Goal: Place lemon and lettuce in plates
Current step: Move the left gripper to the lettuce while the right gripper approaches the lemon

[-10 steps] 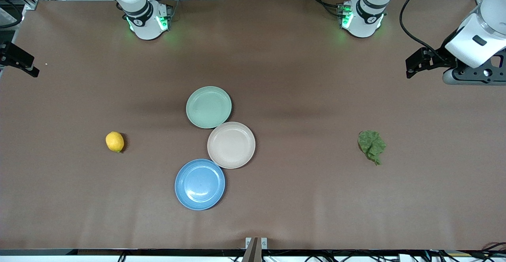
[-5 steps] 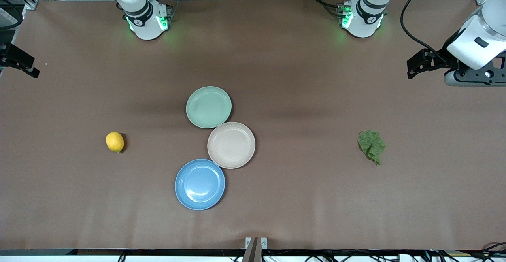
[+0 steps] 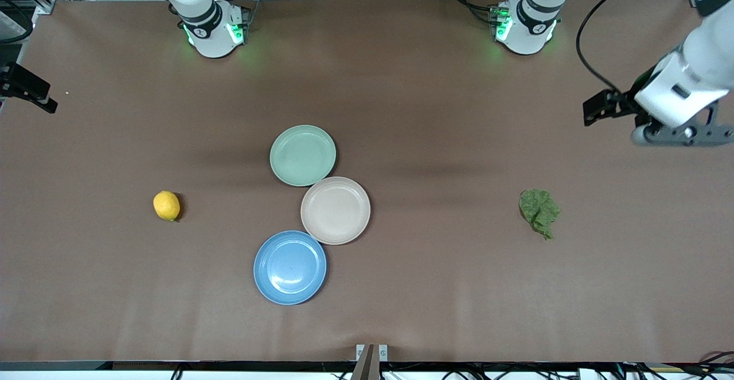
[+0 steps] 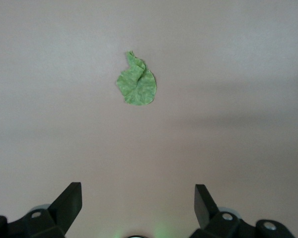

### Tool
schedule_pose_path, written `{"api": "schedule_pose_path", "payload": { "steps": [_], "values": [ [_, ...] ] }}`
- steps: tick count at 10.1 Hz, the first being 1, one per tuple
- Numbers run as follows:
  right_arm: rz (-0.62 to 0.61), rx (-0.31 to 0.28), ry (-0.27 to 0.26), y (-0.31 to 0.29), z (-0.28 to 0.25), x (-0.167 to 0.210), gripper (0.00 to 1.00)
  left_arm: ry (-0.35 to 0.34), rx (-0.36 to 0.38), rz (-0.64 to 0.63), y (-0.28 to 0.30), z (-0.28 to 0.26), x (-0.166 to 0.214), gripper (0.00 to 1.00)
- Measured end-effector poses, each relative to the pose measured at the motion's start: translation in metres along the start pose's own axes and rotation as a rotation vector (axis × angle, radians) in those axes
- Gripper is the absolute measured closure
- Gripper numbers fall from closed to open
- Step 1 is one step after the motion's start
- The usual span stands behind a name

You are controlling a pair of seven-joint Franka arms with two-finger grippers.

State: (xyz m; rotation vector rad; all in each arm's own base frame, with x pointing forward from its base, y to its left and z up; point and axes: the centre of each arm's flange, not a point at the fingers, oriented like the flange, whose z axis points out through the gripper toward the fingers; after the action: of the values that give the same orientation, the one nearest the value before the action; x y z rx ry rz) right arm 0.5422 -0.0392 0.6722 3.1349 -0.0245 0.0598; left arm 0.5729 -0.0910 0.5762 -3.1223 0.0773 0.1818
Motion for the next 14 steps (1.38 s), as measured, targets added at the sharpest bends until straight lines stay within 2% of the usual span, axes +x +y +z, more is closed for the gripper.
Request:
{"api": "schedule_pose_path", "payload": {
  "steps": [4,8,11,14],
  "values": [
    [0.001,0.0,-0.003,0.0,0.001,0.001,0.0,0.003,-0.019,-0.023,-0.013,0.056,0.044,0.0],
    [0.004,0.0,-0.007,0.002,0.003,0.001,0.0,0.07,-0.032,-0.045,-0.025,0.112,0.064,0.0],
    [0.005,0.001,-0.023,0.003,0.014,0.002,0.0,0.04,-0.036,-0.06,-0.031,0.166,0.068,0.0],
    [0.005,0.0,-0.03,0.003,0.059,0.014,0.0,0.007,-0.027,-0.076,-0.035,0.209,0.081,0.0]
  ]
}}
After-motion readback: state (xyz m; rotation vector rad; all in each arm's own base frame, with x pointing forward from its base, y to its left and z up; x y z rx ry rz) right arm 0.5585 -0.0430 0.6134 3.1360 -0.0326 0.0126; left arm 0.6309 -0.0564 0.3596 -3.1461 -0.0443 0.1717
